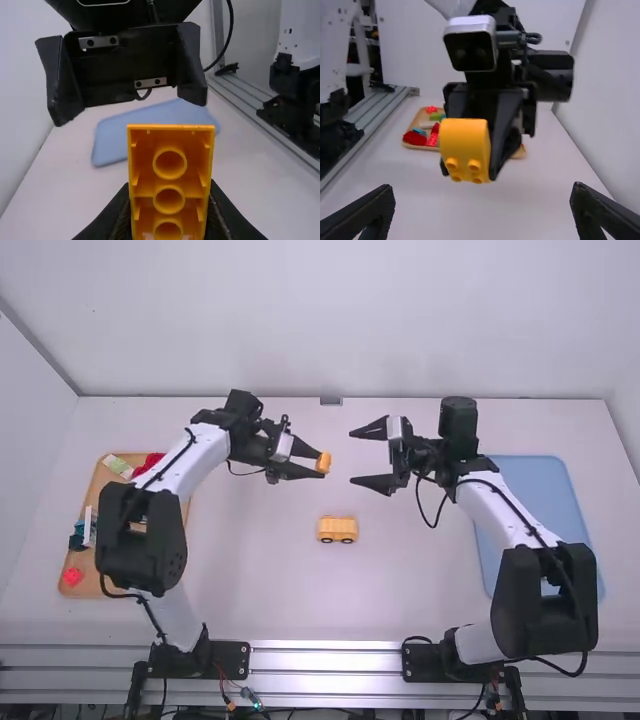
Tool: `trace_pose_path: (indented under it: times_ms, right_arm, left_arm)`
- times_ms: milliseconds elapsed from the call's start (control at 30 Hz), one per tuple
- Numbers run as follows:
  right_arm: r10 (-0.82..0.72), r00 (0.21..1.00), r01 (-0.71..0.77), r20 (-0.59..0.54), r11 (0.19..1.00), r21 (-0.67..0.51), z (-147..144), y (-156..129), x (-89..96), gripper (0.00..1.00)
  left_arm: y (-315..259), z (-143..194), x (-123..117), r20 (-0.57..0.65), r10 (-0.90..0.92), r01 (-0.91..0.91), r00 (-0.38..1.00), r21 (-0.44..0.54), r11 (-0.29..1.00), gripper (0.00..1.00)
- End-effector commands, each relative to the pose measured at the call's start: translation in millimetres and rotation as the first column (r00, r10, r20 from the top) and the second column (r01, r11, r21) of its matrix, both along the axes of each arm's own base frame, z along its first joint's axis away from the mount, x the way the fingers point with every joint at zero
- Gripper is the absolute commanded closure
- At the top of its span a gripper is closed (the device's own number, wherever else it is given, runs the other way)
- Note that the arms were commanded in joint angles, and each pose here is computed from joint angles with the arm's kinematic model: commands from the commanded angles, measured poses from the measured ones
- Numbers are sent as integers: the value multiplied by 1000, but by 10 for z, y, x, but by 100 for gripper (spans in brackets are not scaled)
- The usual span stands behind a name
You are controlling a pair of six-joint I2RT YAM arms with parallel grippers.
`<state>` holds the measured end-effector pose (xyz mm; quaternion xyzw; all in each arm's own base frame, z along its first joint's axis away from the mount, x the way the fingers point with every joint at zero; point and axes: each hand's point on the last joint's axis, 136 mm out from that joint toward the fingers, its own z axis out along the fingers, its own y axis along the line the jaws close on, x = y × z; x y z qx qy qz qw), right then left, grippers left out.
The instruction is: Assemble lego blocks to make yellow taxi
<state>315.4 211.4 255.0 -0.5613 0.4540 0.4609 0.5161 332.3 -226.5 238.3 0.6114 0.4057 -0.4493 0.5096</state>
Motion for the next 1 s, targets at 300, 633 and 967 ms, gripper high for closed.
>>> trace_pose_path:
  times_ms: [300,633,967]
  right_arm:
    - [68,998,-68,11,997,35,399,95,-87,17]
    - [-42,999,42,-15,999,7,402,322,70,21]
    - [-79,997,79,-1,997,4,404,332,134,22]
  left_arm:
    - [-156,360,32,-41,-49,47,998,-57,997,98]
    - [-179,407,155,-17,-28,27,999,-43,999,98]
    - [-185,407,280,-13,56,-56,998,24,998,98]
